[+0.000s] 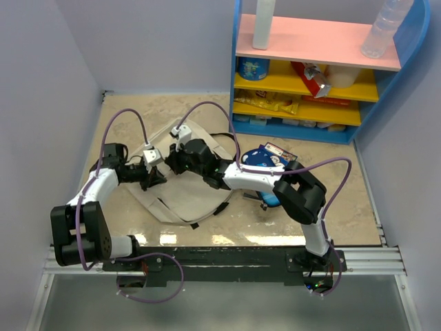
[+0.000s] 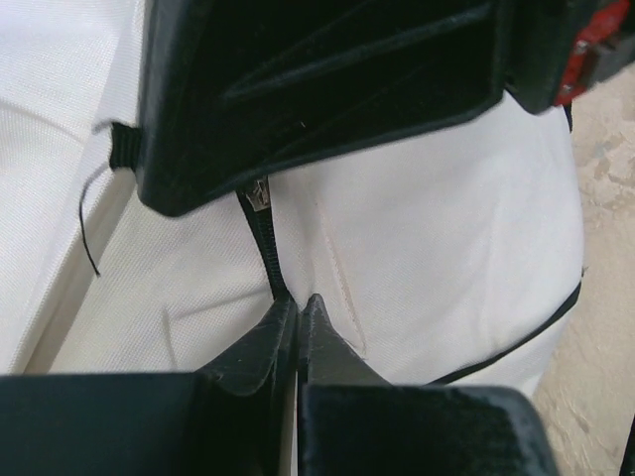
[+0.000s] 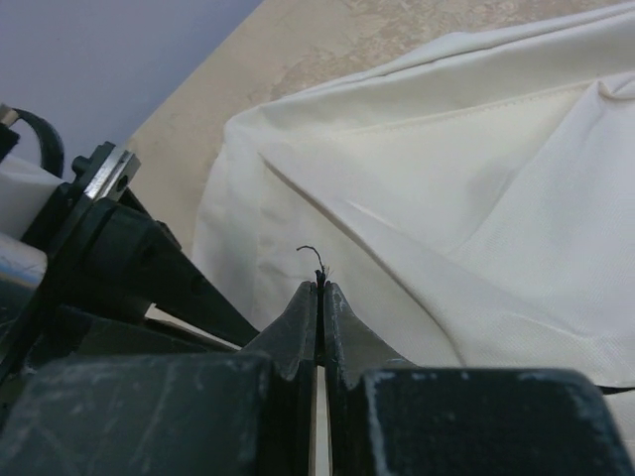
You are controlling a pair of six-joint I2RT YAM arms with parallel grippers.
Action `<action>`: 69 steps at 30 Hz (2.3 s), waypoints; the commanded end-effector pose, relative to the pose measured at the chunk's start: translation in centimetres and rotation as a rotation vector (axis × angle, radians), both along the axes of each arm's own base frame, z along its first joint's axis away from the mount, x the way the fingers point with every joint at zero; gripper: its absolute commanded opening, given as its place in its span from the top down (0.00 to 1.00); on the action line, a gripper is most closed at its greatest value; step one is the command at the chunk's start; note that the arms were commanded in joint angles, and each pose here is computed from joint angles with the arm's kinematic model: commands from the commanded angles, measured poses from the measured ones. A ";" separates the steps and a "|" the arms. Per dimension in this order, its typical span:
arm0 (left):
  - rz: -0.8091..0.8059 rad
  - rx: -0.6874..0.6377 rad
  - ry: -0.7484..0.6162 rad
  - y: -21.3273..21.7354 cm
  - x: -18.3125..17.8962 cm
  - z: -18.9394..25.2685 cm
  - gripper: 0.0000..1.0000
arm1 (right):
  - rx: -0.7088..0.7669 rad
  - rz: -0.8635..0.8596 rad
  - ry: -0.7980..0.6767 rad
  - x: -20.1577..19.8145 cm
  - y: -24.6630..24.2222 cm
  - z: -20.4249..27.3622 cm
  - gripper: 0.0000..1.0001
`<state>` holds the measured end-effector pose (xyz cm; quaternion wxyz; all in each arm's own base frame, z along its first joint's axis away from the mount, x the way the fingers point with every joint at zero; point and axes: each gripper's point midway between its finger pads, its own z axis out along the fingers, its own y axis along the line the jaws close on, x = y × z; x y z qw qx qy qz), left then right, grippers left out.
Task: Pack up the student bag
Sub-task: Zip the student bag at the center of the board.
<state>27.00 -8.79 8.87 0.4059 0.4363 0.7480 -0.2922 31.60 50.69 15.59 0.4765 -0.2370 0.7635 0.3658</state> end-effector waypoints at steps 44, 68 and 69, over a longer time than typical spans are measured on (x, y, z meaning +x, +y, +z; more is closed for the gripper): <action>0.160 0.174 0.034 6.1 3.6 1.6 0.71 | -0.083 -0.488 -0.003 10.2 -15.9 2.1 0.37; 0.039 0.148 0.006 -4.9 9.2 1.2 0.41 | -0.252 -0.372 0.288 1.5 -14.8 -7.5 0.50; 0.047 0.153 -0.006 -4.8 9.7 1.1 0.41 | -0.256 -0.371 0.291 1.4 -14.8 -7.7 0.49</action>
